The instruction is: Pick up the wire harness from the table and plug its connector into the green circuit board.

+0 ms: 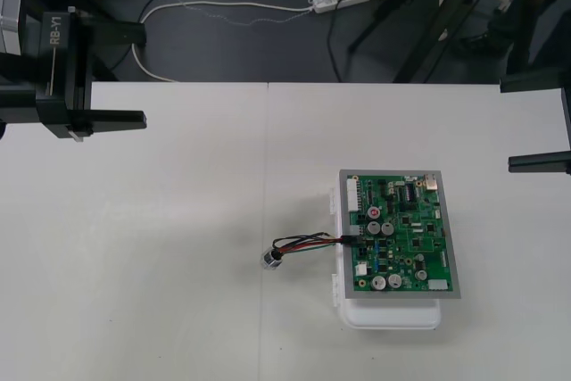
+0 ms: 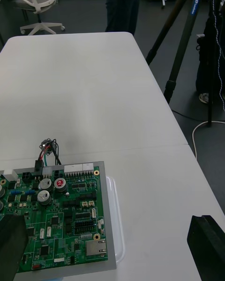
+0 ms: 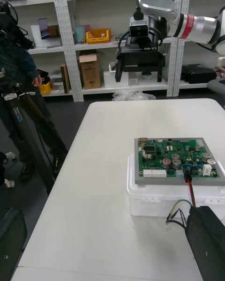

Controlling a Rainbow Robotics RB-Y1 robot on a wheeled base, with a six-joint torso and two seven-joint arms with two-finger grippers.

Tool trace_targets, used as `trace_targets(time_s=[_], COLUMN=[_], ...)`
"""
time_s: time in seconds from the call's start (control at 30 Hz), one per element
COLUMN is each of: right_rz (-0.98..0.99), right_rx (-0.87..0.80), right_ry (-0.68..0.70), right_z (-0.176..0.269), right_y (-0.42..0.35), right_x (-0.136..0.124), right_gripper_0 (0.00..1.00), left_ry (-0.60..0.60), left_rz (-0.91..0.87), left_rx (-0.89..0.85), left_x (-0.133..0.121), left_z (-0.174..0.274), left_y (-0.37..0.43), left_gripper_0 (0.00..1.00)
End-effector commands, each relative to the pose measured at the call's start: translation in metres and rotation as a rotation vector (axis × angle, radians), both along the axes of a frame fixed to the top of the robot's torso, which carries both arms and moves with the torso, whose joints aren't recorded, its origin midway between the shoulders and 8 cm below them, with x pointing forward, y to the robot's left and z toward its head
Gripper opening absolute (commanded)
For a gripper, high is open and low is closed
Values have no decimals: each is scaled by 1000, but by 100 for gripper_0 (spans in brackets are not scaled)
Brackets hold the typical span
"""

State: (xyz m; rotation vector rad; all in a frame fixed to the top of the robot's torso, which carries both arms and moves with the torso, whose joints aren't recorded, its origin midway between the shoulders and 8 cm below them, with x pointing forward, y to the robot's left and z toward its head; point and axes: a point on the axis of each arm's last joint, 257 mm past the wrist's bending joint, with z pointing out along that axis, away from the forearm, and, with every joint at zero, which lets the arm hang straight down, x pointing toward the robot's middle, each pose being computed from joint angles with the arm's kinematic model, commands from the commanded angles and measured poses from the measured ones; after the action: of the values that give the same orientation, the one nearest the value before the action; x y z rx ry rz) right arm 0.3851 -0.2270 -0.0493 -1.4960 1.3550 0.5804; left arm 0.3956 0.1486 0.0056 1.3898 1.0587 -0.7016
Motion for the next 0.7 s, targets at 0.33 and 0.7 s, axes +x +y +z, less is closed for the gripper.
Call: trace_targets(time_s=[0.33,0.7], right_rz=[19,19], right_rx=[-45,-45], right_ry=[-13,-13], right_z=[2,2], right_y=[-3,-3], right_x=[-7,-7], right_gripper_0=[100,100], left_ry=[-74,-74], left_rz=[-43,-43], left_rx=[2,2], left_x=[-10,-10], left_z=[18,18], left_y=[-4,-4], left_gripper_0=[100,100])
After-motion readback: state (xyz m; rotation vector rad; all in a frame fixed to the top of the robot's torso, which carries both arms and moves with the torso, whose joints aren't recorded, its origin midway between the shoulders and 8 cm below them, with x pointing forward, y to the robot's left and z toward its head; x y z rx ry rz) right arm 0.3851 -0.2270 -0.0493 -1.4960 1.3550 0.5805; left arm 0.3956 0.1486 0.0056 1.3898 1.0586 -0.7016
